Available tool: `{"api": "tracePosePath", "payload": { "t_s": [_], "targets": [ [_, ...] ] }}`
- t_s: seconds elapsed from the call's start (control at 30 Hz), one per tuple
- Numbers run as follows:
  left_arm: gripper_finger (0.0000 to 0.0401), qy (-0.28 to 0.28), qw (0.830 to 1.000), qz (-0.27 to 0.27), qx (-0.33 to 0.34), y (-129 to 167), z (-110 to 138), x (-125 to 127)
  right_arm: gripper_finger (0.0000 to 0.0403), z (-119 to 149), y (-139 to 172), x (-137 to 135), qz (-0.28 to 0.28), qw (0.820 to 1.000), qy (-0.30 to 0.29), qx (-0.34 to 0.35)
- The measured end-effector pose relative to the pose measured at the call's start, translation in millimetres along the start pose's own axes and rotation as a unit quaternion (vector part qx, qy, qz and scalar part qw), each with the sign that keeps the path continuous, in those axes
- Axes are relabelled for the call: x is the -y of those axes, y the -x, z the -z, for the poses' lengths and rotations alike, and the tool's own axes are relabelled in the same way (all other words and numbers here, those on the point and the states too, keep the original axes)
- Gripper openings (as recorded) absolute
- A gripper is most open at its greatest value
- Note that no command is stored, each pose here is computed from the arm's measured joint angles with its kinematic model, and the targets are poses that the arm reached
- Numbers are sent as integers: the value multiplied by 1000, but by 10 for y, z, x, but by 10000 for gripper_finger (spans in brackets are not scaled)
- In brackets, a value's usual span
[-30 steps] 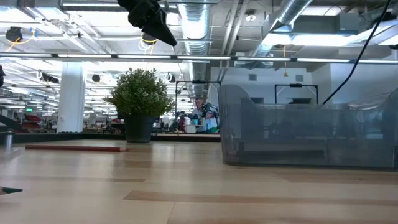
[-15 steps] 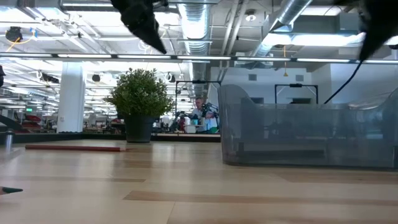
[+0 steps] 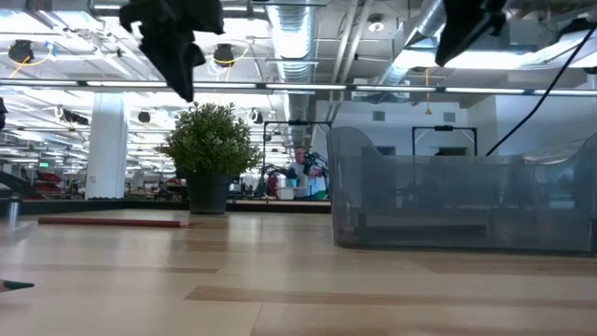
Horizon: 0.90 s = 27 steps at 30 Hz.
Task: Sort pens & pencils
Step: Put the brown pencil into the black bin
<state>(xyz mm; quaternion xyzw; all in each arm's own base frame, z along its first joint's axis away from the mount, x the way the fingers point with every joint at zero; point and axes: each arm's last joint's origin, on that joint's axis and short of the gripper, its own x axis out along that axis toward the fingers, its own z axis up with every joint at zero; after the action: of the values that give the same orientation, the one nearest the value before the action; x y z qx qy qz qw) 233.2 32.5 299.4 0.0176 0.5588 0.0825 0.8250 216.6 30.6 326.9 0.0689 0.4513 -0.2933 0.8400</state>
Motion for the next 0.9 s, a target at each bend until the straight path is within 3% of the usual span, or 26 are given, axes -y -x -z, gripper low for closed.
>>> {"api": "tracePosePath", "payload": {
  "t_s": [0.37,0.7,0.9],
  "targets": [
    [140,36,995,45,-86,26,164,118,88,-226,-111,201,19,1000,2,21],
    [231,33,991,48,-124,-264,342,189,88,-258,-137,241,24,999,-10,24],
    [251,53,985,43,-156,-471,506,216,88,-259,-137,239,22,999,-10,24]
  ]
}}
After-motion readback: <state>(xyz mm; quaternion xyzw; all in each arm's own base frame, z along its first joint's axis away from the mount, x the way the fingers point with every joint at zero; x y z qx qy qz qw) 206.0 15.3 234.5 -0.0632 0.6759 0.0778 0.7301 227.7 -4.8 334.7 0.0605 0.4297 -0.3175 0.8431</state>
